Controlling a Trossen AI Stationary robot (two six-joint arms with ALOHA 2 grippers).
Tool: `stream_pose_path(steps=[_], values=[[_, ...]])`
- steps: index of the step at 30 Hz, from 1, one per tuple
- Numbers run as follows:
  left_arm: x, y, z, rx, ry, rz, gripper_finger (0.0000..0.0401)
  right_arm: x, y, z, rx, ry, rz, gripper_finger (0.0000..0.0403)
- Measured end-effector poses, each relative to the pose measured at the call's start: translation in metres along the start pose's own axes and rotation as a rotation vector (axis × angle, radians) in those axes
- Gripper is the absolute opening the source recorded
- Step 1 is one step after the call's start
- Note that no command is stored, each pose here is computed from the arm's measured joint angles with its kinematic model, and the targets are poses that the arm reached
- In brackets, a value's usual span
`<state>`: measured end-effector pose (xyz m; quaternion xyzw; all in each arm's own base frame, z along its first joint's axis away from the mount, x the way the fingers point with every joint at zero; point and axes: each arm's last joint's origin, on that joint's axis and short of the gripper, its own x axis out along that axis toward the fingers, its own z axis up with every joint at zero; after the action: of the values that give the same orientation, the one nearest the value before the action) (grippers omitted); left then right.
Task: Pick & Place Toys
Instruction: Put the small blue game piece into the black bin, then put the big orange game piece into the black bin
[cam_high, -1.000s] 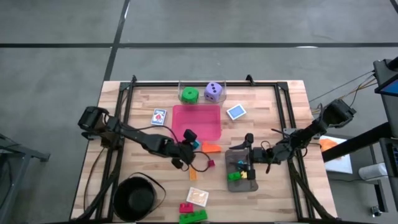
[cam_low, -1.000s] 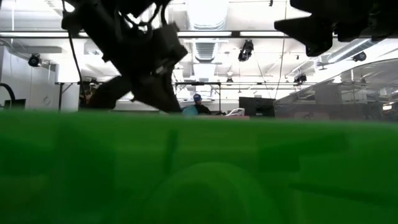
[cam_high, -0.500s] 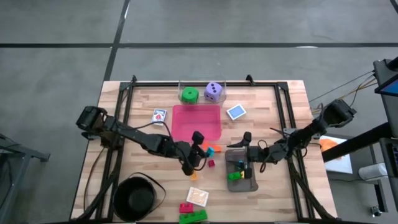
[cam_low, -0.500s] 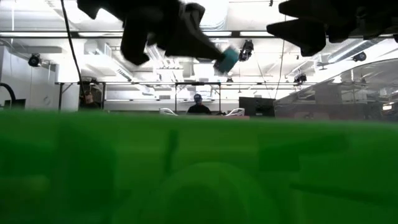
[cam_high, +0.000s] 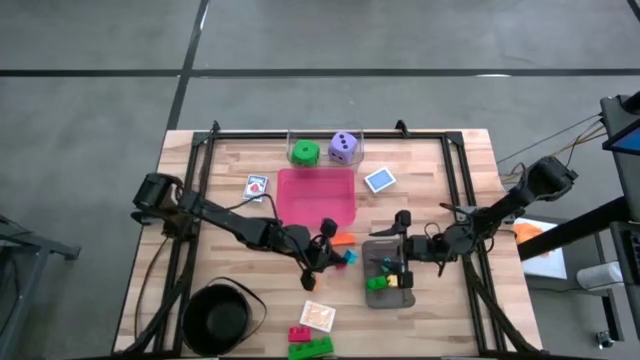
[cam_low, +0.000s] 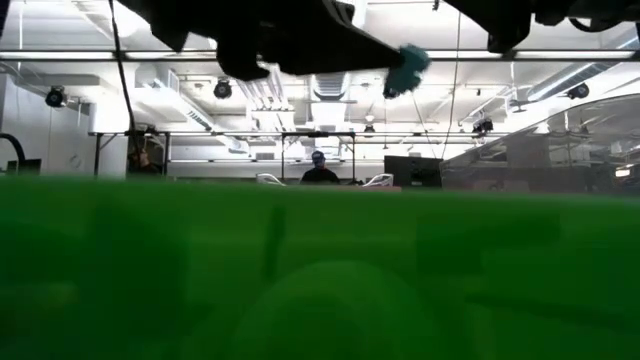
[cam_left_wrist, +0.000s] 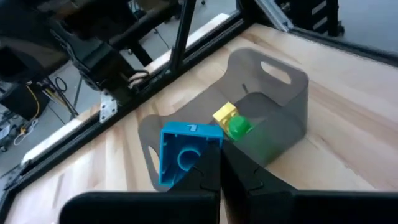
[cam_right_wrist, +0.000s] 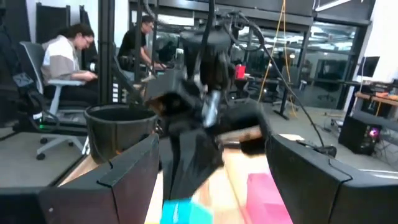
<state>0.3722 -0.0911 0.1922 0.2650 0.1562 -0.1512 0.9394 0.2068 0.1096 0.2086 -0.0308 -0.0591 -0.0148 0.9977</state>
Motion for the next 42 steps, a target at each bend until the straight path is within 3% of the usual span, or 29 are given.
stream_pose_path(steps=[14, 23, 36, 42], values=[[0.072, 0.008, -0.011, -0.027, 0.031, -0.053, 0.0000, -0.001, 0.001, -0.001, 0.001, 0.013, -0.026, 0.0291], [0.085, 0.009, -0.009, -0.020, 0.101, -0.113, 0.0010, -0.002, 0.003, -0.003, -0.007, 0.032, -0.011, 0.0291], [0.081, 0.009, -0.006, -0.030, 0.084, -0.145, 0.0171, -0.003, 0.003, -0.005, -0.012, 0.038, -0.009, 0.0291], [0.074, 0.012, 0.000, -0.028, 0.072, -0.124, 0.0198, -0.003, 0.003, -0.005, -0.012, 0.039, -0.007, 0.0291]])
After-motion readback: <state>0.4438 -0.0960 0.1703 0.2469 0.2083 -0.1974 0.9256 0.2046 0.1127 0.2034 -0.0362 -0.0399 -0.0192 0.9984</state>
